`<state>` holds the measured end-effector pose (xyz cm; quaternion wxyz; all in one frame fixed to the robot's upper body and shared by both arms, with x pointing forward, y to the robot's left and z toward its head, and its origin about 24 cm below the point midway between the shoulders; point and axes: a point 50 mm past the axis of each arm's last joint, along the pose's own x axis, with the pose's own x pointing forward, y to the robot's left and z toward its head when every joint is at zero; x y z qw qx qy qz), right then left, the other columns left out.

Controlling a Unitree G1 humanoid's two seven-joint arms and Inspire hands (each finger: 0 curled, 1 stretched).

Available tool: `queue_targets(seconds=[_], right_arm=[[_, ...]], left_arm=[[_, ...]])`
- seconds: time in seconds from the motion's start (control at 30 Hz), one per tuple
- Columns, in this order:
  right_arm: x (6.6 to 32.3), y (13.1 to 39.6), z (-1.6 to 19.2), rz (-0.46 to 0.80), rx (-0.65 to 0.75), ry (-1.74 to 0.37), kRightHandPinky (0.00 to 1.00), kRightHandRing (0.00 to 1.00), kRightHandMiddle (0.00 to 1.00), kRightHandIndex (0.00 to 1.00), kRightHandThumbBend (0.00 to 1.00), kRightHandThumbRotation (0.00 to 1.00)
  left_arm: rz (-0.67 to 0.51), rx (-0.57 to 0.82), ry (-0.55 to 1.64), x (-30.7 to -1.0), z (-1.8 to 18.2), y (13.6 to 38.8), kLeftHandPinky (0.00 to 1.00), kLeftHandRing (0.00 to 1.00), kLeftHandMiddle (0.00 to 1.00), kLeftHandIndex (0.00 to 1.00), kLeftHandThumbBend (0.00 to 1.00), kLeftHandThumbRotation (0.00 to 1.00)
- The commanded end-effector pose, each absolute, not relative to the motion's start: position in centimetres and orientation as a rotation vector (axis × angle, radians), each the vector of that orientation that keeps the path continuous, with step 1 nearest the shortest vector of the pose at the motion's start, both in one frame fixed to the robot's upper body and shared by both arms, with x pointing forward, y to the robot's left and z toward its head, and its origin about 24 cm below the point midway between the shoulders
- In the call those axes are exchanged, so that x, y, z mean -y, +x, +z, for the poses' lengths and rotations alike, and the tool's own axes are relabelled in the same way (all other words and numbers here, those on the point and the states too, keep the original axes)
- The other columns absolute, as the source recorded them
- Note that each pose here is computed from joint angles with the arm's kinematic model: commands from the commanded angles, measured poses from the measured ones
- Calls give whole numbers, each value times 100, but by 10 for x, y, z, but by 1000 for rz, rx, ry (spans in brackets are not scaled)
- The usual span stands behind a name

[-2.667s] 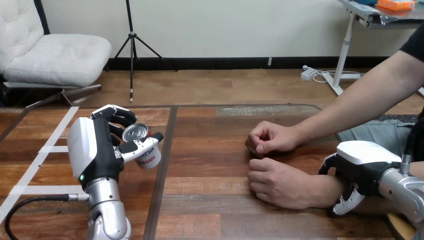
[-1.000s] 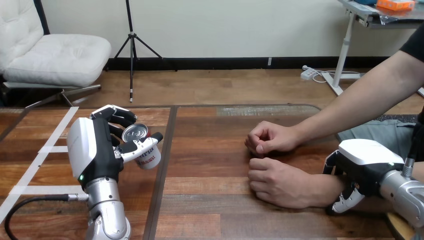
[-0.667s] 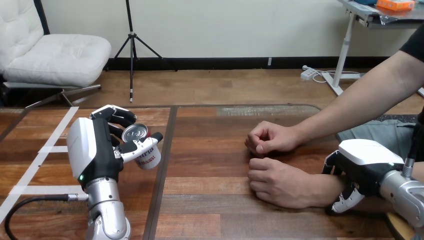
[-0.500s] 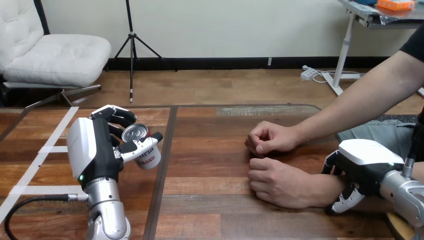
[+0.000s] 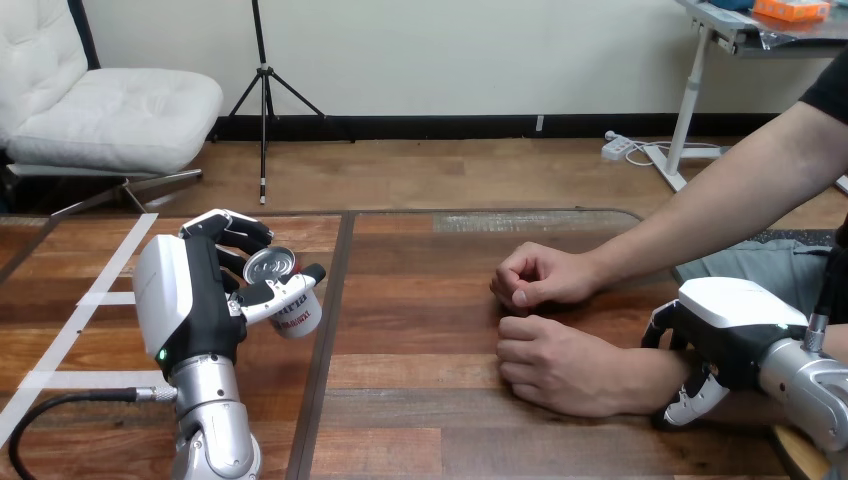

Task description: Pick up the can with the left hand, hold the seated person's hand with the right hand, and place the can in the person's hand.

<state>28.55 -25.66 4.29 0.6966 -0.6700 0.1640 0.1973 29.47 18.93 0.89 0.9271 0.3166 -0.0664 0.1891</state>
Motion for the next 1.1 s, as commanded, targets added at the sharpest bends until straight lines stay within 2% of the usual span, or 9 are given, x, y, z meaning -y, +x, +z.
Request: queue_targets(seconds=[0.0,0.1,0.27,0.57,0.87,1.07], right_arm=[[256,263,-1,547,-544,-1445,36,49,57,74,92,3],[255,262,-2,551,-539,-1446,39,52,61,75,91,4],[255,262,-3,553,-539,-1448,51,64,72,78,86,6],[253,263,-5,548,-539,-1468,64,77,83,83,80,8],[254,265,-9,537,-560,-1469,77,88,90,88,79,10],[254,265,-12,536,-561,-1478,78,88,90,88,79,11]], left_arm=[[428,277,610,-186,44,311,31,37,43,44,72,0],[429,277,607,-185,44,311,31,36,43,44,72,0],[432,279,612,-186,45,310,31,36,43,44,72,0],[431,273,607,-186,44,310,32,37,43,44,73,0],[425,277,605,-187,44,309,32,38,43,44,72,0],[427,278,605,-187,44,309,33,38,43,44,72,0]])
